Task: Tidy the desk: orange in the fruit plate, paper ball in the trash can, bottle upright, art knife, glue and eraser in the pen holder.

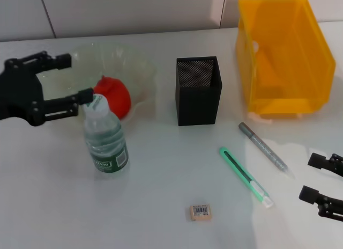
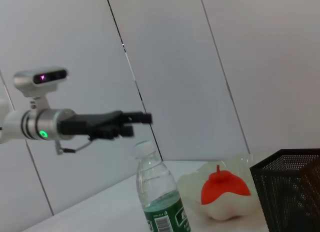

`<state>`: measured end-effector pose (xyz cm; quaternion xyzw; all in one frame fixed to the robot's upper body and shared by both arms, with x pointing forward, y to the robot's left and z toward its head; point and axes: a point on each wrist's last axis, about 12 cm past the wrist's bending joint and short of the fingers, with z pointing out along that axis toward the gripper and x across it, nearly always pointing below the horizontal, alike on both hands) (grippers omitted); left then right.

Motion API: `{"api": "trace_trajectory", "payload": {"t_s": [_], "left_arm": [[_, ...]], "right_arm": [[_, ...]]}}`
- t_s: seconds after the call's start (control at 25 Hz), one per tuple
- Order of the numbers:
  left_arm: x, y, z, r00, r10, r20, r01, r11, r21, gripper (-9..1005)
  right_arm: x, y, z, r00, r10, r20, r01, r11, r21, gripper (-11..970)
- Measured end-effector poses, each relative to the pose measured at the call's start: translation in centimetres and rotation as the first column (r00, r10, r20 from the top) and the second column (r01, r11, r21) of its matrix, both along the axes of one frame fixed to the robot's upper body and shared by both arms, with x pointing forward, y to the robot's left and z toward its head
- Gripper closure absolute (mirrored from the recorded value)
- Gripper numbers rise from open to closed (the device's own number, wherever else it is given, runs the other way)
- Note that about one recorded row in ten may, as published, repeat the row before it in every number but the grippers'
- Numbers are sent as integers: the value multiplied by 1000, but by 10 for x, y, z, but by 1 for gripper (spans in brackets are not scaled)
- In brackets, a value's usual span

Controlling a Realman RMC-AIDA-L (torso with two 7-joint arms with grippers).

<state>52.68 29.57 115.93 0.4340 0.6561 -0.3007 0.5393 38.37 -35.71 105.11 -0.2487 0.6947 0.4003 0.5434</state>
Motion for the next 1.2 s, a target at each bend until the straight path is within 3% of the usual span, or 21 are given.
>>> {"api": "trace_trajectory", "payload": {"t_s": [0.16,0.32,0.48,0.72,1.0,1.2], "left_arm": [[-19,2,18,994,-71,78,76,996,-57,211],[-44,-5,15,962,-215,167,239,961,-138,188],[-58,-12,-15,943,-277,181,313,925,-215,190],[-66,-28,-69,948,-305,87,317,900,-298,193],[-74,-49,-113,950,-313,17,308,923,-233,197],[-75,-52,-126,961,-278,-12,271,945,-181,198]], "right_arm": [[-1,-5,2,999,-32,-7,32,999,13,118],[-1,-12,10,998,-63,-13,64,997,48,118],[7,-20,25,998,-48,-42,50,997,52,119],[32,-22,57,995,48,-92,-48,999,-2,119],[64,-8,105,974,160,-162,-184,972,-147,120],[93,15,136,940,80,-333,-193,927,-321,121]]}}
